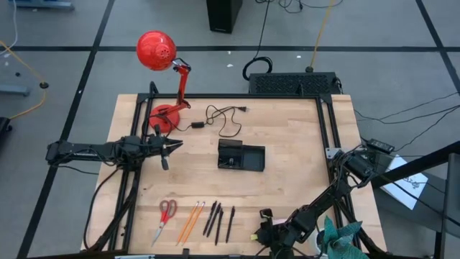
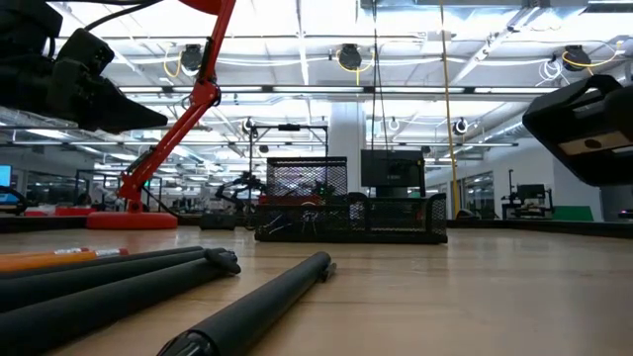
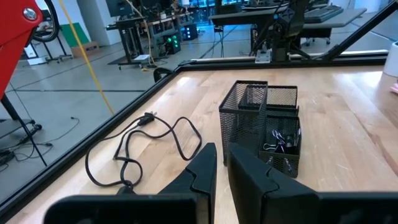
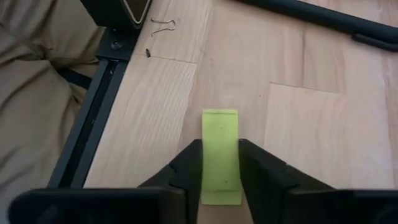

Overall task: Pick and place office supplies into organizer
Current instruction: Put the yellow eraser into the black desk organizer

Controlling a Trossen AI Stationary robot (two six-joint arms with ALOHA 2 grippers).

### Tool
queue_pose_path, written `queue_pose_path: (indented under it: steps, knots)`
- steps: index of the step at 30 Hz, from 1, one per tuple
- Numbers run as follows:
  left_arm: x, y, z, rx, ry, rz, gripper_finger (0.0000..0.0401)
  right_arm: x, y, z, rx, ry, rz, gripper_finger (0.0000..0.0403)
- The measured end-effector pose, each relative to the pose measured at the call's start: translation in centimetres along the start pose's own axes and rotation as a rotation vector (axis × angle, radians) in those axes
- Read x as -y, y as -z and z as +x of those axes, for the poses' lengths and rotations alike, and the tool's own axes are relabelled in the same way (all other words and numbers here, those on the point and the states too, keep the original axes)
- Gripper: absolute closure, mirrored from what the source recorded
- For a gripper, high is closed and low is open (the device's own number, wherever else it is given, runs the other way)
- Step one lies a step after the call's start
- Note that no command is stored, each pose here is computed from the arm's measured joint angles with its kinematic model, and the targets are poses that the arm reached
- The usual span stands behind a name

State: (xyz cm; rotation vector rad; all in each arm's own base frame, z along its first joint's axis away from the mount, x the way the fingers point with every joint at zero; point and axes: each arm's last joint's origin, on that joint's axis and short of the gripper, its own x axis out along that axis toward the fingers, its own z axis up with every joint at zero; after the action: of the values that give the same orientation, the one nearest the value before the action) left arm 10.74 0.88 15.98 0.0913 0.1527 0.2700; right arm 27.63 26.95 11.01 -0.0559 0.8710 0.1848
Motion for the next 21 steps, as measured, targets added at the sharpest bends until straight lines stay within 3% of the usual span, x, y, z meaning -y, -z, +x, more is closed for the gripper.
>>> queue_pose_path:
  steps: [5, 17, 21]
  knots:
    - [0.0, 0.0, 0.0, 0.0, 0.0, 0.0, 0.0354, 0.3, -0.3, 0.1, 0.007, -0.001, -0.008, 0.0344]
    - [0.0, 0.0, 0.0, 0.0, 0.0, 0.0, 0.0354, 2.4, -2.4, -0.7, 0.055, 0.03, -0.032, 0.0336]
    - [0.0, 0.0, 0.0, 0.0, 0.0, 0.0, 0.0354, 3.5, -3.4, -1.3, 0.096, 0.091, -0.053, 0.0335]
